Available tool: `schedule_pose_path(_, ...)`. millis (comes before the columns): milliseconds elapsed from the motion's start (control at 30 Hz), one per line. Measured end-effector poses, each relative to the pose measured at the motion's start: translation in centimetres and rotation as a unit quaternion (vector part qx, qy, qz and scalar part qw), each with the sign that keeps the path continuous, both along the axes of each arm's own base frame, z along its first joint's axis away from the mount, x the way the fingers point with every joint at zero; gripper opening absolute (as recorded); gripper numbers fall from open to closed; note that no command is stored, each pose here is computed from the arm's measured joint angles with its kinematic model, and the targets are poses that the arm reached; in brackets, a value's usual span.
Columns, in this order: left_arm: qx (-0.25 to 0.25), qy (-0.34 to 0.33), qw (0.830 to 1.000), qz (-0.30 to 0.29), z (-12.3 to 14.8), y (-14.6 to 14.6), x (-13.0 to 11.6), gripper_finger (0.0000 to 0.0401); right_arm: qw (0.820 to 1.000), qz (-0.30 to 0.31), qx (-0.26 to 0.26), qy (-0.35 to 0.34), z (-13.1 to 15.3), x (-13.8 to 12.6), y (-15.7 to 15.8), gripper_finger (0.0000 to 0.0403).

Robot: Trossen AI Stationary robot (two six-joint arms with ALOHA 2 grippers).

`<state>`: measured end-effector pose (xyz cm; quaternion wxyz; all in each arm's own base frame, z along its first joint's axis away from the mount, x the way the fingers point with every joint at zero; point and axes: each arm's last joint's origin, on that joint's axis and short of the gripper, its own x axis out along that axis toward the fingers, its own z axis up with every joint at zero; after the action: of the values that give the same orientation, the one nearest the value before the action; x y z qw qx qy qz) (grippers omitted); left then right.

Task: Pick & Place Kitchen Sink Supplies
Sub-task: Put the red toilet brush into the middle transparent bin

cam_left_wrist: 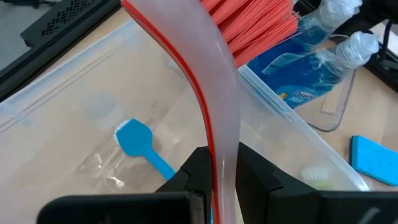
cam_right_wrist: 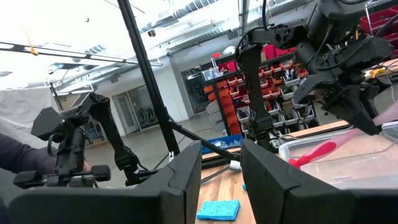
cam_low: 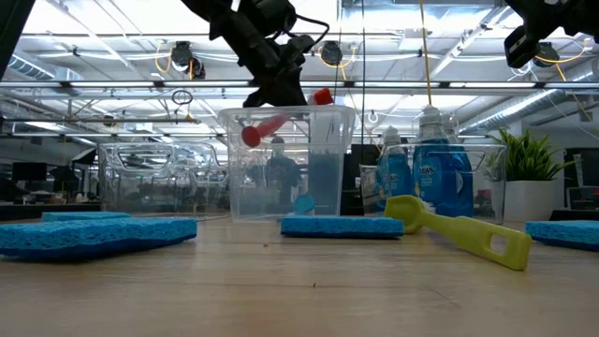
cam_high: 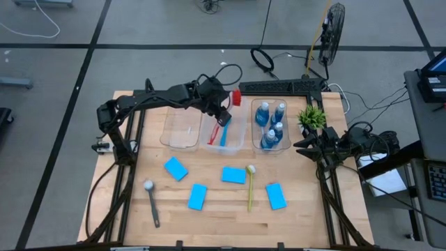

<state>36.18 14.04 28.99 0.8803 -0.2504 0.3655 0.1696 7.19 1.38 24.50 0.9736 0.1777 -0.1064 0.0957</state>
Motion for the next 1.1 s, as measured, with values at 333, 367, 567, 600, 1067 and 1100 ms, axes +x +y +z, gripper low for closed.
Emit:
schedule_pose_path(333,-0.038,0.04,0.998,-0.022,-4.0,0.2,1.8,0.0047,1.0,0.0,-0.001,0.001,0.0,0.0,0.0,0.01)
schedule_pose_path(367,-0.041,0.045,0.998,-0.021,-4.5,0.2,2.1,0.0047,1.0,0.0,-0.001,0.002,0.0,0.0,0.0,0.01)
schedule_pose_path(567,-0.05,0.063,0.997,-0.022,-6.2,0.2,2.8,0.0047,1.0,0.0,0.0,0.002,0.0,0.0,0.0,0.01)
schedule_pose_path(600,-0.049,0.066,0.996,-0.02,-6.5,0.2,2.8,0.0047,1.0,0.0,0.0,0.002,0.0,0.0,0.0,0.01)
schedule_pose_path(1067,-0.052,0.079,0.995,-0.011,-7.9,0.8,3.2,0.0047,1.0,0.0,0.0,0.002,0.0,0.0,0.0,0.01)
schedule_pose_path(1100,-0.052,0.079,0.995,-0.011,-7.9,0.8,3.2,0.0047,1.0,0.0,0.0,0.002,0.0,0.0,0.0,0.01)
